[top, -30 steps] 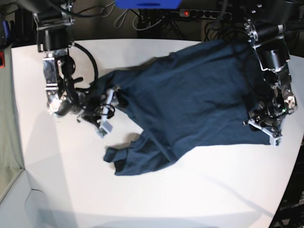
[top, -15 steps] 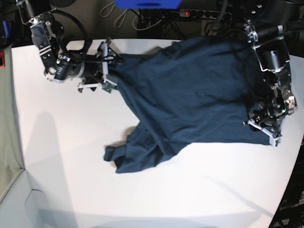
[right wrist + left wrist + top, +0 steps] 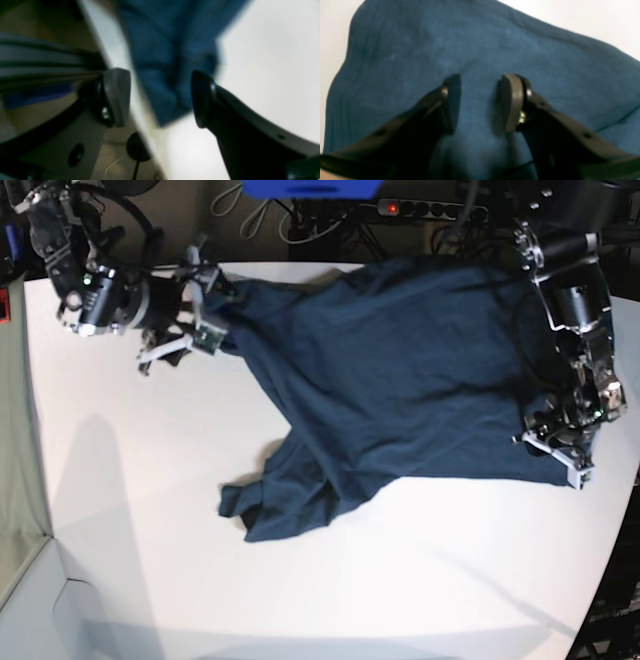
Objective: Layout the t-shirt on the table in an organized manner, then fold the t-shirt properly
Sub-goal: 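Drag the held shirt edge with the right gripper away from the left gripper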
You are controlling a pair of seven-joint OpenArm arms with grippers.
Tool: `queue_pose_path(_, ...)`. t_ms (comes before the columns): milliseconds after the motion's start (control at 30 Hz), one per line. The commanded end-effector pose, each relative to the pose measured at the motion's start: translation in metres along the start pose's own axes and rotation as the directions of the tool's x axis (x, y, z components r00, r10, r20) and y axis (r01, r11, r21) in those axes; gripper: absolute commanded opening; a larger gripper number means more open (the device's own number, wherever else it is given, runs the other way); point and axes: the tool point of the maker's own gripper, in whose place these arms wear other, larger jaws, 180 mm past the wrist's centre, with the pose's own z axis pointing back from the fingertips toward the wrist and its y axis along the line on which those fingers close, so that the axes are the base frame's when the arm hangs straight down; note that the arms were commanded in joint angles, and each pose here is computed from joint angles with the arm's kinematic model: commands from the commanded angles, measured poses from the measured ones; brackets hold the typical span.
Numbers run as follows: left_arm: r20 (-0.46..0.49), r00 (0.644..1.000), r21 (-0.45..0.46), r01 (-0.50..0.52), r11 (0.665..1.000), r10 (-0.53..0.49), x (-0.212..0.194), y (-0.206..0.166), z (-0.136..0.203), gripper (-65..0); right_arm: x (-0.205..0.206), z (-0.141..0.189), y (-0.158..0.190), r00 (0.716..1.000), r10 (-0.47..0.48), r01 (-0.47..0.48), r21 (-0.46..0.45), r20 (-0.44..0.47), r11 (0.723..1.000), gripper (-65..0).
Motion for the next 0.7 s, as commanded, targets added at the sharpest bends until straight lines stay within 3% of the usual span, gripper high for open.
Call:
queue_pose_path(0,-0.037,0.999,0.017,0.008,1.000,-0.007,-0.005,0.007,0.002,-38.4,0.019,0.005,-0.016,0.998,0.001,0.002,-0.043,0.067,0.999,-26.5)
queue_pose_path(67,-0.038,0.999,0.017,0.008,1.000,-0.007,-0.006,0.007,0.002,-38.4,0.037,0.012,-0.047,0.991,-0.027,0.043,-0.126,0.130,0.991,-26.5)
queue_pose_path(200,-0.053,0.999,0.022,0.009,1.000,-0.007,-0.014,0.009,0.002,-38.4,0.071,0.013,-0.083,0.963,-0.092,0.142,-0.186,0.255,0.972,-26.5)
queue_pose_path(333,-0.054,0.998,0.020,0.011,1.000,-0.010,-0.016,0.008,0.002,-38.4,0.089,-0.016,-0.099,0.936,-0.189,0.234,-0.124,0.298,0.964,-26.5)
queue_pose_path(433,-0.058,0.998,0.020,0.009,1.000,-0.008,-0.018,0.008,0.001,-38.4,0.090,-0.045,-0.094,0.924,-0.263,0.287,-0.046,0.277,0.957,-26.5)
queue_pose_path(667,-0.058,0.998,0.021,0.010,1.000,-0.009,-0.017,0.009,0.002,-38.4,0.087,-0.077,-0.055,0.934,-0.286,0.279,0.064,0.214,0.958,-26.6)
